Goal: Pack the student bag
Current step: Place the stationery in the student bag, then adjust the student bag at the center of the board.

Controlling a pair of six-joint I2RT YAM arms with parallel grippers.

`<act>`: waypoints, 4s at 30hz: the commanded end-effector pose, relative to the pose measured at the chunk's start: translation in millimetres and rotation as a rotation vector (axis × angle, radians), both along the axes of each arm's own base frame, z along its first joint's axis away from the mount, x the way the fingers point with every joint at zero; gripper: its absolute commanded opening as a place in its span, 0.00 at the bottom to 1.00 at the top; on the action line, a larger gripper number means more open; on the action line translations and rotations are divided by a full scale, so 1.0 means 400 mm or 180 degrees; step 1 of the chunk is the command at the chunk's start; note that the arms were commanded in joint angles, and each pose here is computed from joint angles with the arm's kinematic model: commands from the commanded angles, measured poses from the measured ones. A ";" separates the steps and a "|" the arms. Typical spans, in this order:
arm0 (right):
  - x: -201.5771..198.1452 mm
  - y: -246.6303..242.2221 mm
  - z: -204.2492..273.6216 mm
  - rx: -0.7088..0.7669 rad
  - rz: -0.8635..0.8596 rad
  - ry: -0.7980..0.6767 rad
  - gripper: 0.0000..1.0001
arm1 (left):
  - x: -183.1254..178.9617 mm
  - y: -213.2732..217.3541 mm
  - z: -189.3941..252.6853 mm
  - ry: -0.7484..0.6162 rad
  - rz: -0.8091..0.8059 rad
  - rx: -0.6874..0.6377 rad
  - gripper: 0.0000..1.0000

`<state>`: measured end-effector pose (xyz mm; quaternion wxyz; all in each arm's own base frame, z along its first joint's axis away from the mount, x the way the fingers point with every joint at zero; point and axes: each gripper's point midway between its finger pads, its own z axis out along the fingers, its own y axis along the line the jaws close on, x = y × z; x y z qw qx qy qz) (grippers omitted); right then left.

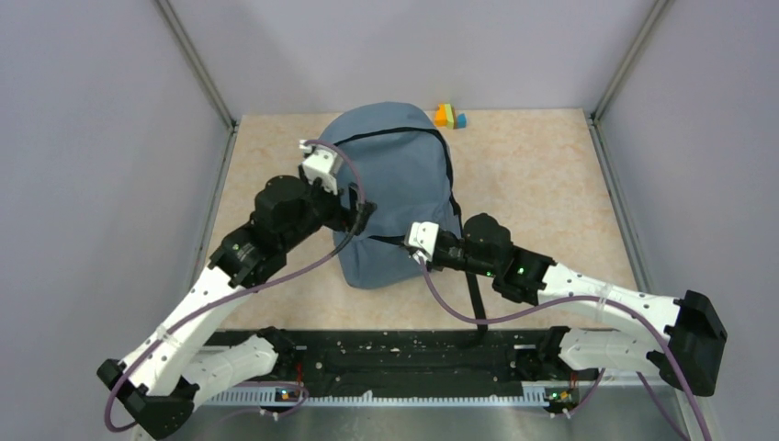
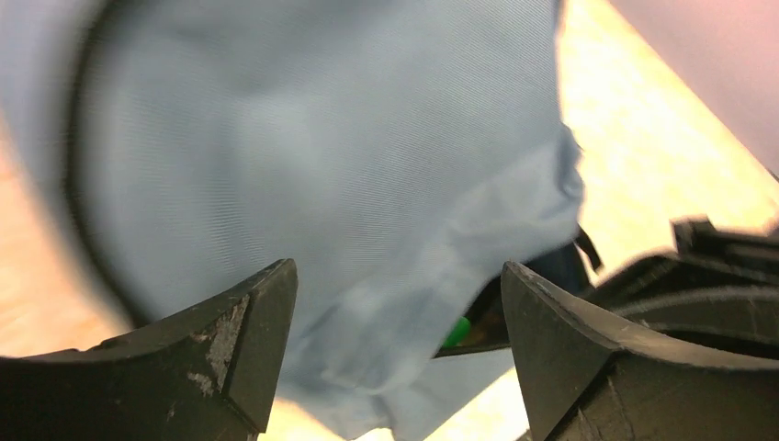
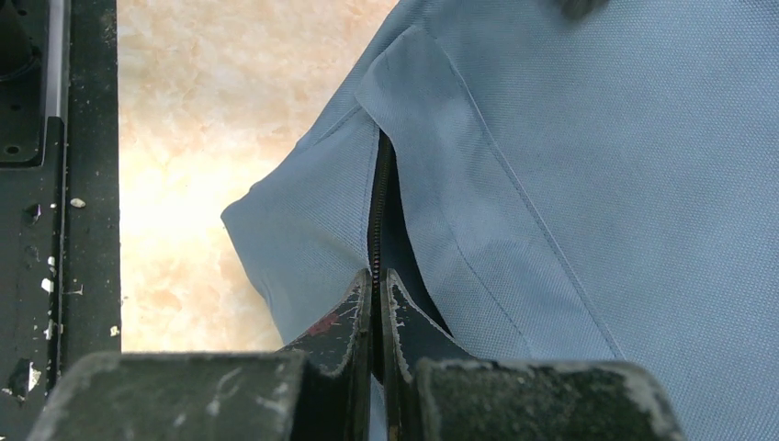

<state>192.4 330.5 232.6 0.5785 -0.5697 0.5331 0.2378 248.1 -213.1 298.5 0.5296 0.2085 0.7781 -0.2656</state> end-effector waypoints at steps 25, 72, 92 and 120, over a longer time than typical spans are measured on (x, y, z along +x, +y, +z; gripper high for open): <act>0.106 -0.049 0.216 0.0568 -0.1116 0.0267 0.29 | 0.191 0.200 0.001 0.0135 0.1082 0.0097 0.02; 0.223 0.072 -0.121 0.1492 -0.2161 0.0474 0.09 | 0.090 0.145 0.006 -0.0235 0.0369 -0.0091 0.00; 0.267 0.004 0.295 0.2875 -0.1989 -0.0167 0.29 | 0.071 0.142 0.016 -0.0334 0.0268 -0.0093 0.00; 0.242 -0.178 0.014 0.1585 -0.1440 0.1076 0.63 | 0.094 0.168 0.000 -0.0275 0.0523 -0.0032 0.00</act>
